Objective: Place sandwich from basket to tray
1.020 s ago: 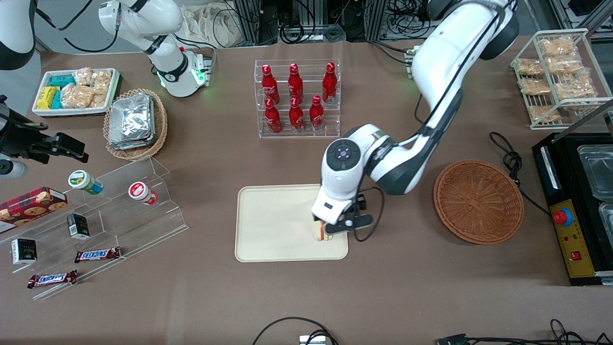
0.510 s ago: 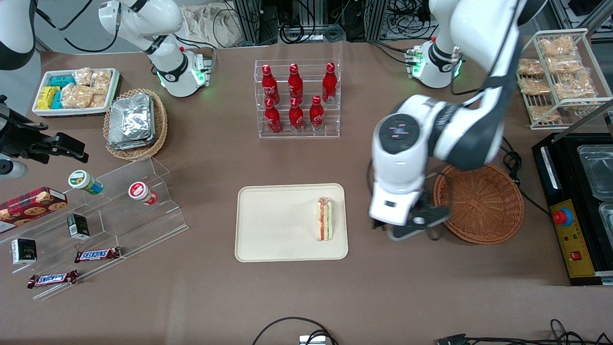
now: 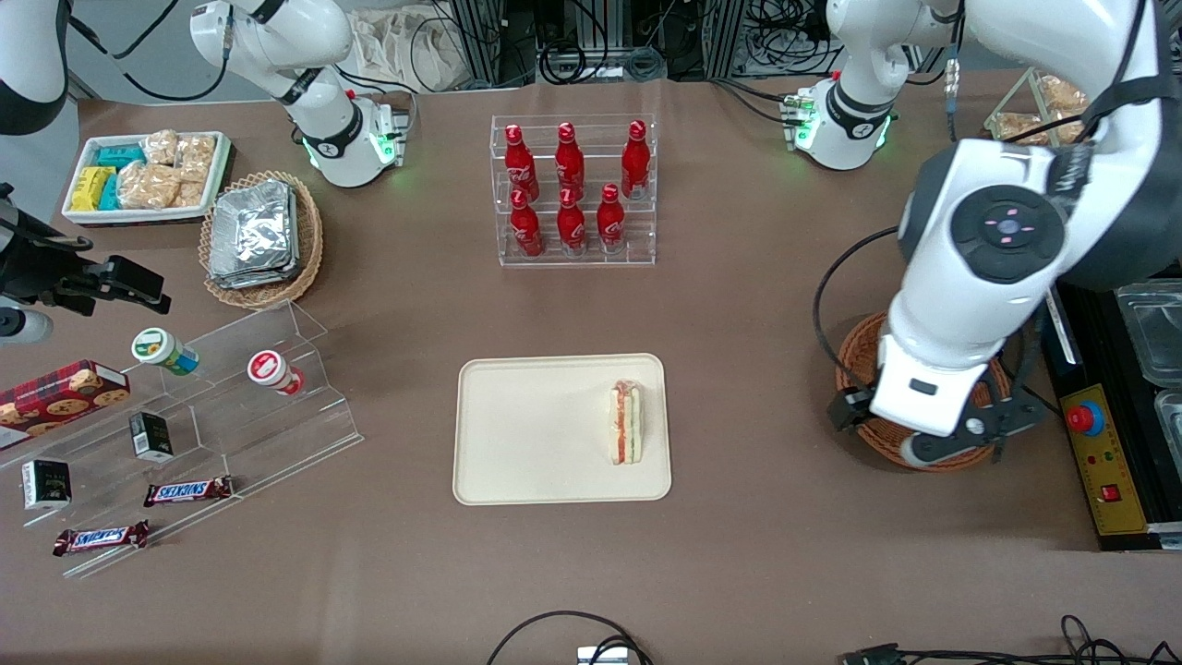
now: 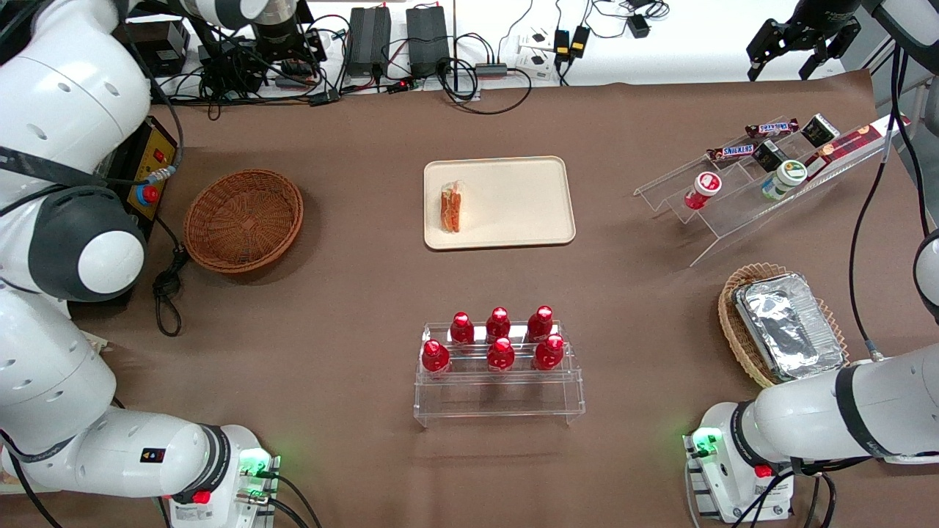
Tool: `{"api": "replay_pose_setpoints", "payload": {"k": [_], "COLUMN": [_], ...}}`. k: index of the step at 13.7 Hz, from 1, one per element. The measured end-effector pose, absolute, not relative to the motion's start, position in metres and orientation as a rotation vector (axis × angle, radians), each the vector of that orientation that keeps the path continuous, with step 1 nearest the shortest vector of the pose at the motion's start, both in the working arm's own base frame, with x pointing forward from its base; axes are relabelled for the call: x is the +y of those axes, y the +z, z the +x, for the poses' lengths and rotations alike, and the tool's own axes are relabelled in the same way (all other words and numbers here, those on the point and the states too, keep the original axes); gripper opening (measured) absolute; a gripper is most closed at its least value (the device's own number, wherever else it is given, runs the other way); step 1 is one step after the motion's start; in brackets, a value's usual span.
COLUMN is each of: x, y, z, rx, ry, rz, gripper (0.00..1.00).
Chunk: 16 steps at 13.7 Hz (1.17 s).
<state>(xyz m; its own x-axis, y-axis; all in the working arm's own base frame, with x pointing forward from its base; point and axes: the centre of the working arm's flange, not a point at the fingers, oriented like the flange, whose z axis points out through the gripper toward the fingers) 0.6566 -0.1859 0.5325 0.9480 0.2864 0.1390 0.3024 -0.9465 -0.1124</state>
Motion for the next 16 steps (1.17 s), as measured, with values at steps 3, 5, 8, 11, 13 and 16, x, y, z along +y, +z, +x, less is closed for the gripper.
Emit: {"api": "replay_pose_setpoints", "payload": {"k": [3,5,8,11,13,16], "x": [-0.147,-0.136,-0.122,-0.085,-0.067,-0.043], "y": [0.552,0.558,0.563,0.580,0.592,0.612], "z": [0.653,0.649,0.648,0.634,0.619,0.595], "rx": [-0.408,-0.390,-0.348,-0.296,-0.251,-0.196], "ry": [-0.121,-0.091,-0.070,-0.063,-0.061,-0.072], "rz": [-3.002,-3.014,-3.052,-3.084,-3.106,-3.142], "gripper": [1.00,1.00,1.00,1.00,1.00,1.00]}}
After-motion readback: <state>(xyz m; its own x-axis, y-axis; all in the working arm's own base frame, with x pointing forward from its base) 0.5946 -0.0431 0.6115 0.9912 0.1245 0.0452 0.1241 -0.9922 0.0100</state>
